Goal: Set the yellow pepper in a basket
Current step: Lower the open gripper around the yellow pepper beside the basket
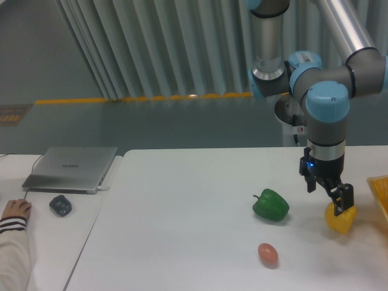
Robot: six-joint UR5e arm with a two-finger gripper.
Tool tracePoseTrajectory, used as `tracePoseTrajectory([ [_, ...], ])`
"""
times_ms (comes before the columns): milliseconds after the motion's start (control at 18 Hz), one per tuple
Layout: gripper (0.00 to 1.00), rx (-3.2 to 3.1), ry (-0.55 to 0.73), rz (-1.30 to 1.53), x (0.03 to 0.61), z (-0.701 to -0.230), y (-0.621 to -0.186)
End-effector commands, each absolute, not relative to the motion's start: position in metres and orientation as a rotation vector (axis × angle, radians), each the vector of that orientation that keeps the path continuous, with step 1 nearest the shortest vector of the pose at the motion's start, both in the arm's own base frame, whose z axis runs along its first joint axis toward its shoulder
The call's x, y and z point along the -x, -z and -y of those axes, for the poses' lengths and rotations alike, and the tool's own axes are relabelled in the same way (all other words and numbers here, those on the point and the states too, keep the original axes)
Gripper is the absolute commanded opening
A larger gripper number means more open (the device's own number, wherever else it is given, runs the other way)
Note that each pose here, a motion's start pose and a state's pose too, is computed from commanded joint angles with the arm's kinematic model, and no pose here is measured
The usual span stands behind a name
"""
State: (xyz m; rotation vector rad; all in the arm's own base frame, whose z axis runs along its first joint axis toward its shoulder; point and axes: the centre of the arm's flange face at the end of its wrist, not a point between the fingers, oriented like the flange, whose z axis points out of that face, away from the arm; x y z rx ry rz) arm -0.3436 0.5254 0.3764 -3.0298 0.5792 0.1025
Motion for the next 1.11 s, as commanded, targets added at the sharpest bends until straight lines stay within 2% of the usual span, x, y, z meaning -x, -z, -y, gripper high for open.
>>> tracePoseTrajectory([
  [500, 1.00, 3.033, -0.094, -0.592, 0.338, -0.529, -0.372],
  [722, 1.00, 3.046, -0.093, -0.477, 0.338, -0.529, -0.371],
  [1111, 1.00, 3.034, -0.116, -0.475, 0.327, -0.527, -0.347],
])
